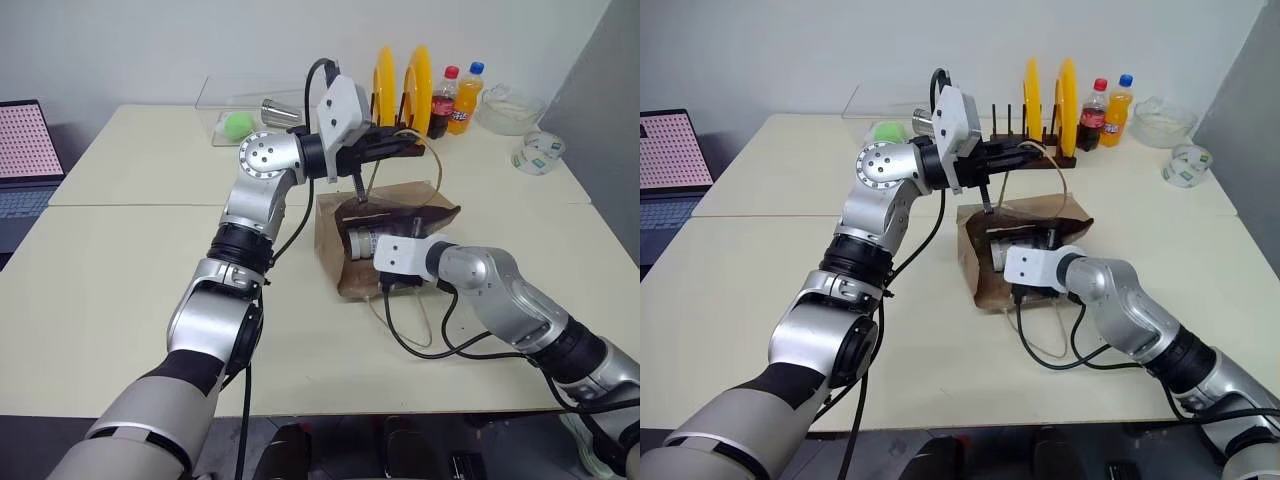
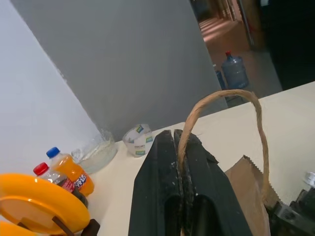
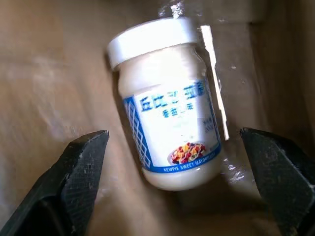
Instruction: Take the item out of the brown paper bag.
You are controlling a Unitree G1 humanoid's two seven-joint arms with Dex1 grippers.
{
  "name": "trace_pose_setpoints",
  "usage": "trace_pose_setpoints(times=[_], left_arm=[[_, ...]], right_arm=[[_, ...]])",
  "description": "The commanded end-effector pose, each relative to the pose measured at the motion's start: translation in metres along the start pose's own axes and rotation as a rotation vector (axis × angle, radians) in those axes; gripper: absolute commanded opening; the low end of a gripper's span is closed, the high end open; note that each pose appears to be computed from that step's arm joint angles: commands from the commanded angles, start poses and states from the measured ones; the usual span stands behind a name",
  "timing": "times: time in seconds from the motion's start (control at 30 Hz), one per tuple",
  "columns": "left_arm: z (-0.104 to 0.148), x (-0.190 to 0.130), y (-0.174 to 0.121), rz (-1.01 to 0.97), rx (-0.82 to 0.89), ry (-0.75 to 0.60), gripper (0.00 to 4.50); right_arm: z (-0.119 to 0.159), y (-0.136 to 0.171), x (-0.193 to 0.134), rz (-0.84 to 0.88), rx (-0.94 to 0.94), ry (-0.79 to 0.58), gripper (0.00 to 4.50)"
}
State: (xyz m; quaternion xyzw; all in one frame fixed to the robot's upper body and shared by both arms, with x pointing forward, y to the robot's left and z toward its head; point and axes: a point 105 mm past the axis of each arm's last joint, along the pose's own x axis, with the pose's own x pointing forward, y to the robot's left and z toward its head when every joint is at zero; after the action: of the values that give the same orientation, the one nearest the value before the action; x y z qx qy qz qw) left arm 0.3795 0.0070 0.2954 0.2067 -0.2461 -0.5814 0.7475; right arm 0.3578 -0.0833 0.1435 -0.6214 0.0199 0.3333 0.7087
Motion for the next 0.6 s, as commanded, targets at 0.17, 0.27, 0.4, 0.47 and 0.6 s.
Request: trace_pose_setpoints(times=[0.17, 0.27, 0.4, 0.47, 0.6], left_arm=[[0.021, 0.002, 0.012, 0.031, 0.051, -0.059, 0.0], [0.022, 0.002, 0.012, 0.031, 0.052, -0.059, 0.0], [0.021, 0.001, 0.012, 0.033, 0.054, -0.055, 0.0], [0.02, 0.0, 0.012, 0.035, 0.056, -0.052, 0.0], [0.016, -0.003, 0.014, 0.043, 0.057, -0.03, 0.0]], right_arm=[[-0.003, -0.006, 0.018, 0.006, -0.179, 0.036, 4.49], [-0.006, -0.01, 0.027, 0.006, -0.204, 0.05, 4.49], [-0.009, -0.013, 0.036, 0.018, -0.199, 0.063, 4.49], [-0.007, -0.013, 0.037, 0.025, -0.182, 0.056, 4.32], [-0.005, -0.011, 0.035, 0.048, -0.155, 0.032, 3.24]])
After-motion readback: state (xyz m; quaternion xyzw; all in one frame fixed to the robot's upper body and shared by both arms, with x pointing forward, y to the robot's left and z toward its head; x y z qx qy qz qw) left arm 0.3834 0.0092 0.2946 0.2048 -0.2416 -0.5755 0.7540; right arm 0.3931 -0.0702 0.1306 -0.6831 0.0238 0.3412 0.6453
